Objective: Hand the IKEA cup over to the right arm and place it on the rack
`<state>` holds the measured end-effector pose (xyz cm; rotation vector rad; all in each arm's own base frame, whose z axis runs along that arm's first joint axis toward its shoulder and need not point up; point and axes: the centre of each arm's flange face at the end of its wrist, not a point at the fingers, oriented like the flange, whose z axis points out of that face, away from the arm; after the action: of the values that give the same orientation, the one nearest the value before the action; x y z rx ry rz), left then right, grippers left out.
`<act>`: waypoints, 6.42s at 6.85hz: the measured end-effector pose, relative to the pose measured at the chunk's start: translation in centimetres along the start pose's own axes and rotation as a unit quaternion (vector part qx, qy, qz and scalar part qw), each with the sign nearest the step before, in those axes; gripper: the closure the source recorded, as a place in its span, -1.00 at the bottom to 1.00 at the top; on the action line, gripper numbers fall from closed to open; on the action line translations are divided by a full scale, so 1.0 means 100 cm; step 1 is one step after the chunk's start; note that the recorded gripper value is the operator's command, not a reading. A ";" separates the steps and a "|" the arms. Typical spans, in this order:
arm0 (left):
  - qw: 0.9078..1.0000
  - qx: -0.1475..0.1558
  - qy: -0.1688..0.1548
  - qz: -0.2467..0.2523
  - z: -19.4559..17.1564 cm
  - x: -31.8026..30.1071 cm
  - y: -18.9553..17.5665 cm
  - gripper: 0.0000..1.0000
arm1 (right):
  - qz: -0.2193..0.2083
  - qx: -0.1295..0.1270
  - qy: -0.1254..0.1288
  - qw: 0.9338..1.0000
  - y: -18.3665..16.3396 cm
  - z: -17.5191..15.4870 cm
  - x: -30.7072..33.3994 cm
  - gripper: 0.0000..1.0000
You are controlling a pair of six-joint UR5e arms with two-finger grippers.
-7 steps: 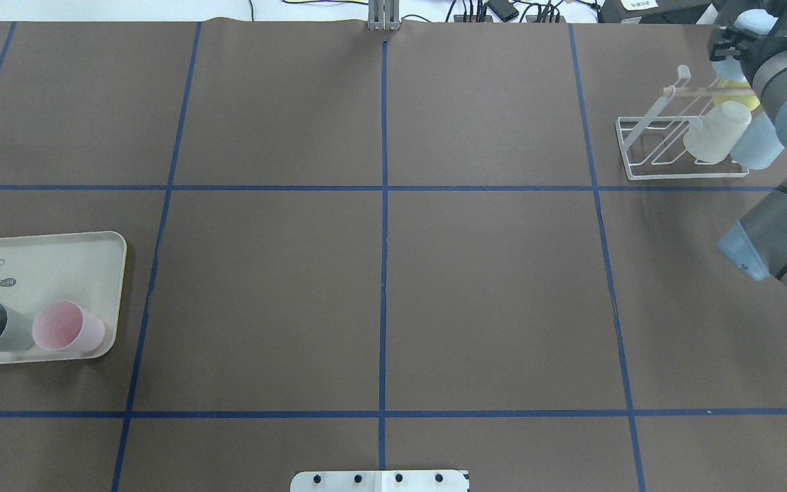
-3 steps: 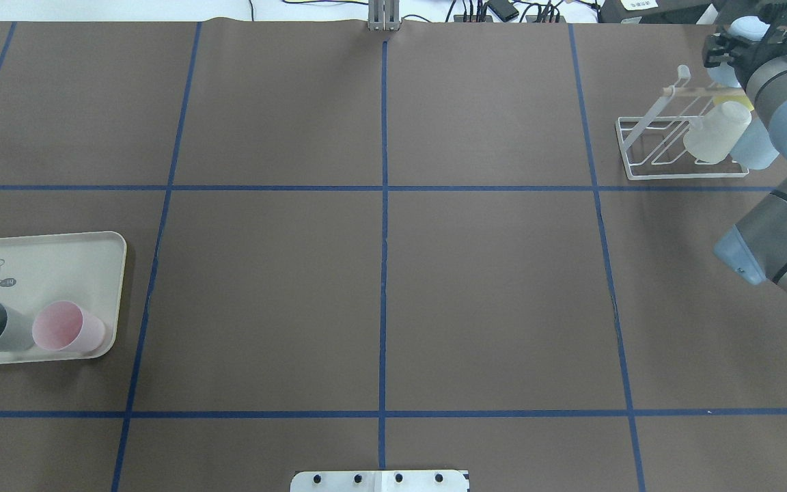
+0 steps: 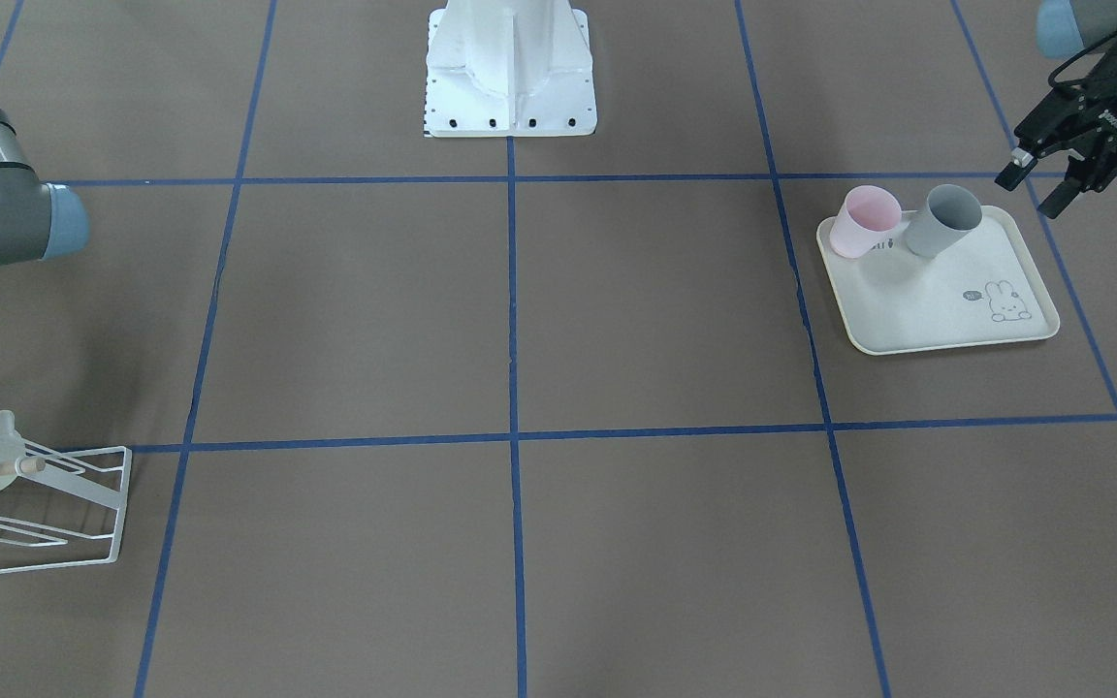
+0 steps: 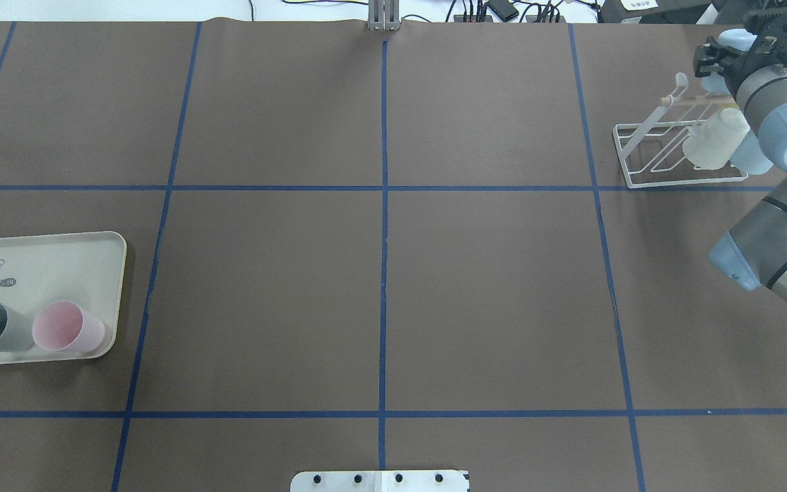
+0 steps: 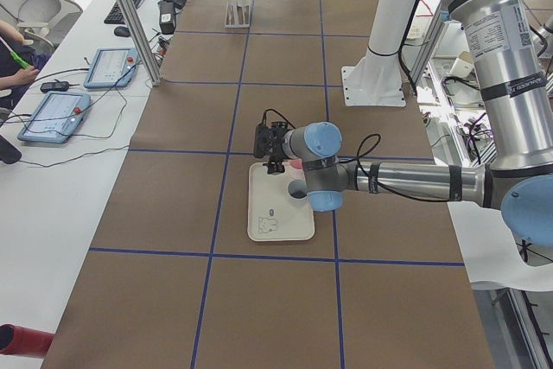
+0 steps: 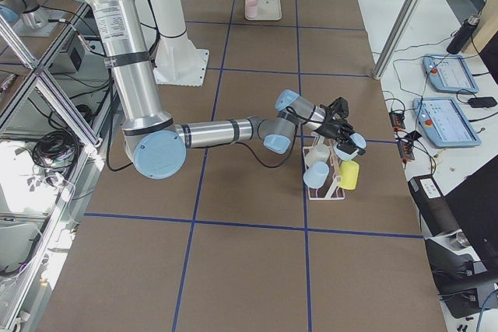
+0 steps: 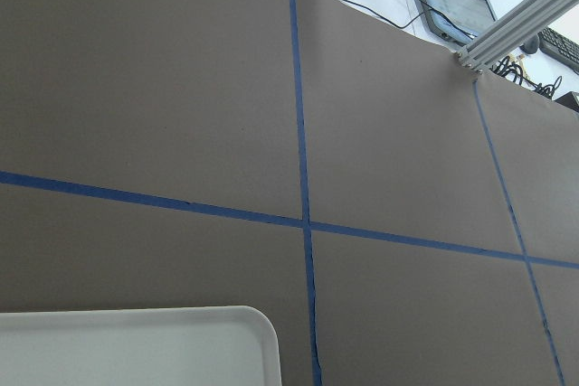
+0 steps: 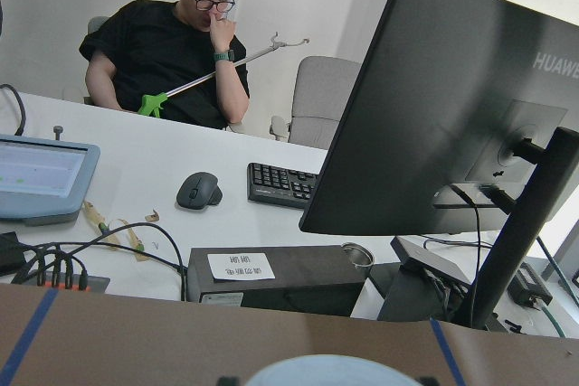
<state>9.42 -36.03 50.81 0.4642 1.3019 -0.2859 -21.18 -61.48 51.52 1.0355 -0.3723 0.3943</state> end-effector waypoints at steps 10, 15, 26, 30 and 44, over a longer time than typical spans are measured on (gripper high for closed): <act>1.000 -0.005 0.003 -0.015 0.001 0.002 0.001 -0.99 | 0.075 0.106 0.014 0.991 -0.060 -0.011 -0.005 1.00; 1.000 -0.008 -0.005 -0.026 0.004 -0.008 0.003 -0.99 | 0.110 0.160 0.031 0.980 -0.005 -0.020 -0.005 1.00; 1.000 -0.009 -0.008 -0.028 0.005 -0.011 0.003 -0.99 | 0.096 0.147 0.022 0.984 0.038 -0.005 -0.012 1.00; 1.000 -0.009 -0.008 -0.028 0.005 -0.011 0.003 -0.99 | 0.093 0.147 0.021 0.984 0.047 -0.007 -0.022 1.00; 0.999 -0.007 0.012 -0.040 0.002 0.005 0.001 -0.99 | 0.086 0.148 0.047 0.984 0.043 0.005 0.006 1.00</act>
<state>9.80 -36.03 50.40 0.4054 1.3475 -0.3392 -22.73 -59.86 55.24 1.2726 -0.3247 0.6664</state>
